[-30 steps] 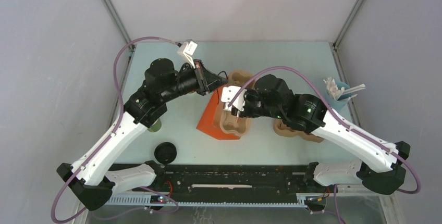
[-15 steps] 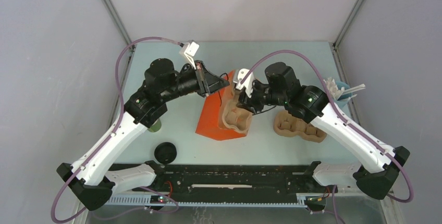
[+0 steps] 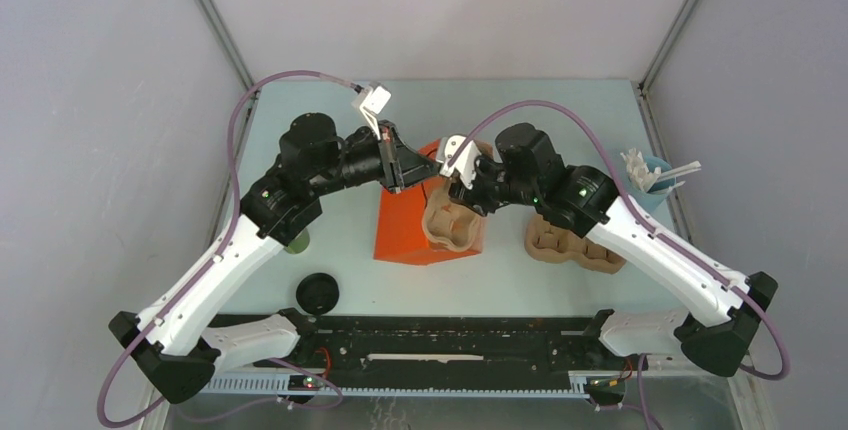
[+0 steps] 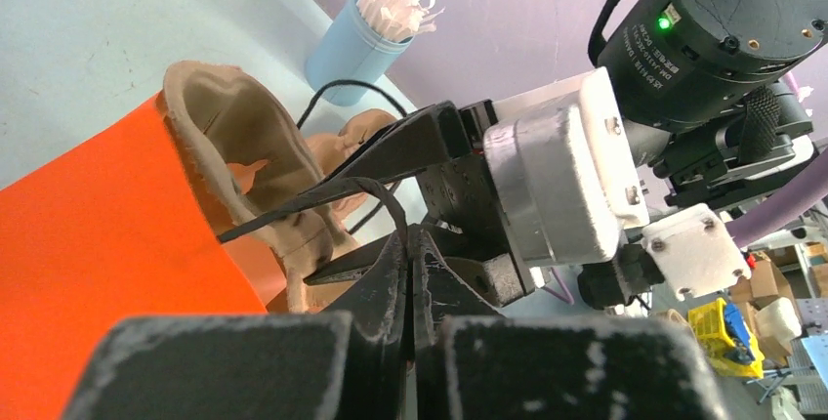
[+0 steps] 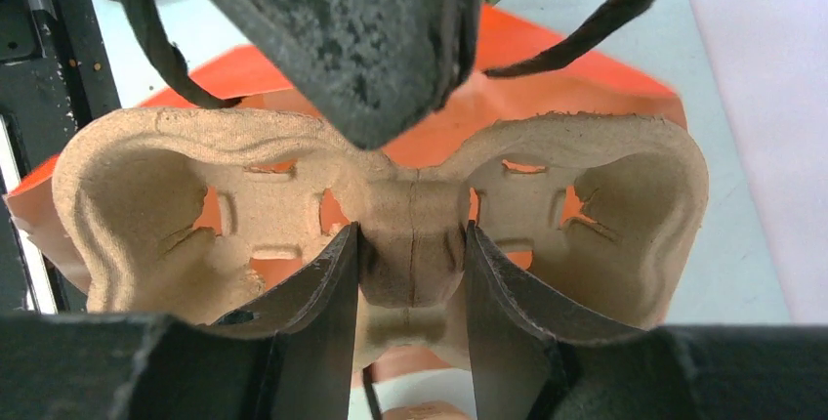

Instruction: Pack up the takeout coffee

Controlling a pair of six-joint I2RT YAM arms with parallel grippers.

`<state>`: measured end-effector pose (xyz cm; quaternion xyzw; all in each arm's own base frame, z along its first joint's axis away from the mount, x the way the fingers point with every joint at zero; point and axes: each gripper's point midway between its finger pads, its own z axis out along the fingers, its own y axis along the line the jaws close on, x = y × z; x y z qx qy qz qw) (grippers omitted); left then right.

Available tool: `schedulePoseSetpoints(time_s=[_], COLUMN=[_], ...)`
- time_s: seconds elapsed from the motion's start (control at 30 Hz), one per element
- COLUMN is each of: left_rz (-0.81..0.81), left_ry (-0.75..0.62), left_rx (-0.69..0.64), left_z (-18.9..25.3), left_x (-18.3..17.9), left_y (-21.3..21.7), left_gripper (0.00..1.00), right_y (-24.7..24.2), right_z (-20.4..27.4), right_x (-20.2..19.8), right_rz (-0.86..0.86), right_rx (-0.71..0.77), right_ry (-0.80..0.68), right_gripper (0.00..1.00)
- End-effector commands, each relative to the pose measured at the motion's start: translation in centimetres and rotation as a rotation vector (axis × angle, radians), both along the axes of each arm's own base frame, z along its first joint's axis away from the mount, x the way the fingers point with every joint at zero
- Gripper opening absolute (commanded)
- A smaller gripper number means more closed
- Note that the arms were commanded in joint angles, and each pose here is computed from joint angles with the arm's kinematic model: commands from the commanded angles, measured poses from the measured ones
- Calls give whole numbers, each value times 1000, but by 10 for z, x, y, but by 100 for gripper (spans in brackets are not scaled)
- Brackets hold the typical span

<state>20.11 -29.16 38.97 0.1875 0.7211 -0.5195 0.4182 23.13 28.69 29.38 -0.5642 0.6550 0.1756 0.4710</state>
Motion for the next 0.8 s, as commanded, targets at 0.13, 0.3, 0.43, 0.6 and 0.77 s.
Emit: schedulePoseSetpoints(time_s=[0.13, 0.3, 0.43, 0.6, 0.77], left_rz=[-96, -115, -113, -87, -52], left_ry=[-87, -101, -98, -73, -25], left_rx=[18, 18, 4, -29, -51], left_z=[5, 5, 8, 12, 13], left_x=[-15, -18, -18, -15, -8], left_y=[-4, -5, -6, -8, -10], left_gripper=[0, 0, 0, 0, 0], right_y=[-7, -6, 4, 13, 19], right_z=[14, 7, 0, -6, -13], right_x=[17, 20, 23, 30, 26], right_rz=[-164, -234, -242, -318, -311], right_rx=[121, 128, 84, 49, -28], right_ry=[90, 112, 43, -17, -85], right_gripper=[20, 20, 20, 18, 18])
